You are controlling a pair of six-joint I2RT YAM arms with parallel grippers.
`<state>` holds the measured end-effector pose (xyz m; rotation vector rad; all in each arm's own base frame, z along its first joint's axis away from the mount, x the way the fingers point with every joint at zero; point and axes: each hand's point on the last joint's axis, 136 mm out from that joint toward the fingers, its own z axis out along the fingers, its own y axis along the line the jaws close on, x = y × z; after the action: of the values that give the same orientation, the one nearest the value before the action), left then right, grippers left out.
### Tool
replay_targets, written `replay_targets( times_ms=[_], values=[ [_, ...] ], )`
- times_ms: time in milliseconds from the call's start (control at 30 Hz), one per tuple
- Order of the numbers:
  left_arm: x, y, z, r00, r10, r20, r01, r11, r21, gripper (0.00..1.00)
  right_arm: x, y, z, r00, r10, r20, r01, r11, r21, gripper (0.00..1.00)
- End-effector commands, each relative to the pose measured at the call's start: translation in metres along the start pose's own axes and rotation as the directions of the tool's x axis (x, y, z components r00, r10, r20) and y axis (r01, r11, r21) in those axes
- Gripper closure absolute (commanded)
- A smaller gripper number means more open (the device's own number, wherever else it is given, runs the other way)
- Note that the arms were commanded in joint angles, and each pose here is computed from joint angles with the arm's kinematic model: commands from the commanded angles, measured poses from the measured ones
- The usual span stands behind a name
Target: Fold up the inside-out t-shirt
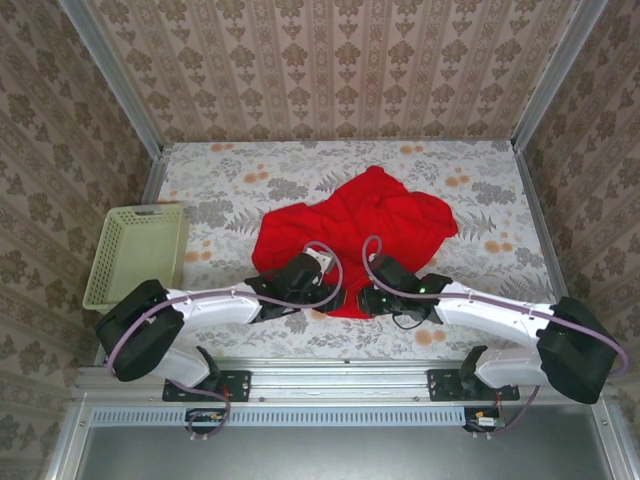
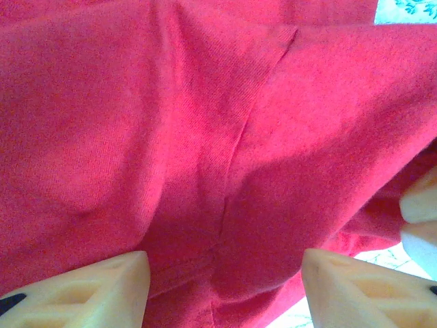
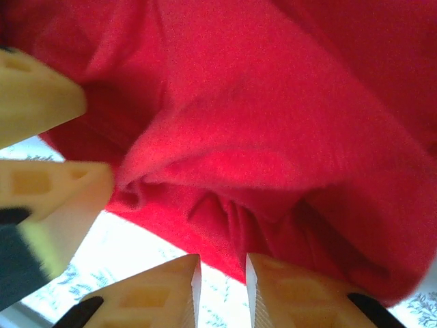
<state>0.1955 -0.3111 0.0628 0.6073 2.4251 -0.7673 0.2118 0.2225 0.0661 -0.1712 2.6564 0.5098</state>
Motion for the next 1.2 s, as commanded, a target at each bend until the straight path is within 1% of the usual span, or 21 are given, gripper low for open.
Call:
replay_targets(
  times_ms=[0, 67, 167, 367, 467, 633, 933, 967, 1167],
  values=[
    [-0.003, 0.002, -0.004, 0.999, -0.035, 0.025, 0.034, 0.999, 0.013, 0.38, -0.02, -0.009, 0.003, 0.997, 0.046, 0.067, -0.049, 0.998, 0.048, 0.75],
    [-0.002, 0.003, -0.003, 0.999, -0.039, 0.022, 0.038, 0.999, 0.014, 0.38, -0.021, -0.016, 0.006, 0.997, 0.044, 0.071, -0.05, 0.996, 0.078, 0.72],
    [0.0, 0.004, -0.002, 0.999, -0.039, 0.016, 0.038, 0.999, 0.014, 0.38, -0.025, -0.016, 0.011, 0.996, 0.048, 0.077, -0.053, 0.996, 0.074, 0.69],
    [0.001, 0.004, -0.002, 0.999, -0.042, 0.012, 0.042, 0.999, 0.015, 0.37, -0.031, -0.012, 0.021, 0.995, 0.048, 0.083, -0.054, 0.996, 0.071, 0.69],
    [0.003, 0.005, -0.001, 0.999, -0.045, 0.009, 0.045, 0.999, 0.014, 0.37, -0.04, -0.012, 0.017, 0.992, 0.045, 0.116, -0.055, 0.995, 0.087, 0.69],
    [0.005, 0.006, 0.0, 0.999, -0.05, 0.003, 0.049, 0.999, 0.014, 0.37, -0.052, -0.009, 0.012, 0.989, 0.032, 0.145, -0.045, 0.995, 0.091, 0.66],
    [0.007, 0.008, 0.0, 0.999, -0.052, 0.004, 0.052, 0.999, 0.01, 0.36, -0.058, -0.01, 0.01, 0.988, 0.025, 0.152, -0.041, 0.993, 0.109, 0.66],
    [0.007, 0.008, 0.0, 0.999, -0.054, 0.005, 0.054, 0.999, 0.01, 0.36, -0.053, -0.013, 0.017, 0.991, 0.021, 0.13, -0.038, 0.991, 0.127, 0.67],
    [0.008, 0.009, -0.001, 0.998, -0.055, 0.006, 0.055, 0.998, 0.009, 0.36, -0.048, -0.015, 0.029, 0.995, 0.014, 0.096, -0.028, 0.989, 0.145, 0.72]
  ],
)
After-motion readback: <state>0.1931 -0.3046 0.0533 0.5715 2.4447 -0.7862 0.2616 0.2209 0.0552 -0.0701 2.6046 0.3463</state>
